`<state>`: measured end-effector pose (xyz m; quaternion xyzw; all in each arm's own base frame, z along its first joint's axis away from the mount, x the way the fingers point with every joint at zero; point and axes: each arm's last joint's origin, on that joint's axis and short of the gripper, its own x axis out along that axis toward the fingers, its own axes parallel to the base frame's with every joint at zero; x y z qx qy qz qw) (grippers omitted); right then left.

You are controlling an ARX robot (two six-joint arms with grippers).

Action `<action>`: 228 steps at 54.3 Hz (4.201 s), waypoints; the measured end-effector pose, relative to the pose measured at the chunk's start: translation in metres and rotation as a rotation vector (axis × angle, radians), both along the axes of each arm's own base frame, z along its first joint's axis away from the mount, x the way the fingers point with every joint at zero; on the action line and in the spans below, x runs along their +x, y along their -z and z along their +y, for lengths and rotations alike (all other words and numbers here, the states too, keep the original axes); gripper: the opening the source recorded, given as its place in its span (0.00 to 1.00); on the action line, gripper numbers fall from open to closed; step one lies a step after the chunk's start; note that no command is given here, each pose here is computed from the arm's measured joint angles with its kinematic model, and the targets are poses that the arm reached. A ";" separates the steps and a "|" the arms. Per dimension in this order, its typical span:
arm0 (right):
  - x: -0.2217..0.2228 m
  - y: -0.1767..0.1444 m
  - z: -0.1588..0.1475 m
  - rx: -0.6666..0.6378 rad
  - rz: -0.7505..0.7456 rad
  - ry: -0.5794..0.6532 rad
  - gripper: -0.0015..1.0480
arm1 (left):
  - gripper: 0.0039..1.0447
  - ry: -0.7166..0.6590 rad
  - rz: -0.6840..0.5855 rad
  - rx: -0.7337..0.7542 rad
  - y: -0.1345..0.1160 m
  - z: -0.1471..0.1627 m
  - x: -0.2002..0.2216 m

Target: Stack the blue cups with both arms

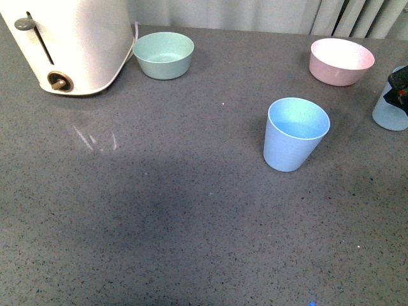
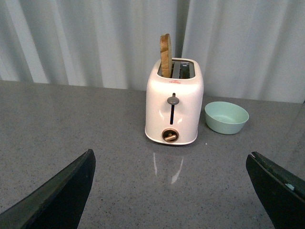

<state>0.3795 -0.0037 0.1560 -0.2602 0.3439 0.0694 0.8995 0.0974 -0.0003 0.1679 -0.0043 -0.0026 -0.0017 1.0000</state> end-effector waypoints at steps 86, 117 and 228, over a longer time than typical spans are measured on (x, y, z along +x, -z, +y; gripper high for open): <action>-0.073 -0.067 0.120 0.299 0.081 -0.439 0.02 | 0.92 0.000 0.000 0.000 0.000 0.000 0.000; -0.068 -0.054 0.118 0.302 0.120 -0.399 0.42 | 0.92 0.000 0.000 0.000 0.000 0.000 0.000; -0.261 -0.018 0.004 0.531 -0.735 0.131 0.02 | 0.92 0.000 0.000 0.000 0.000 0.000 0.000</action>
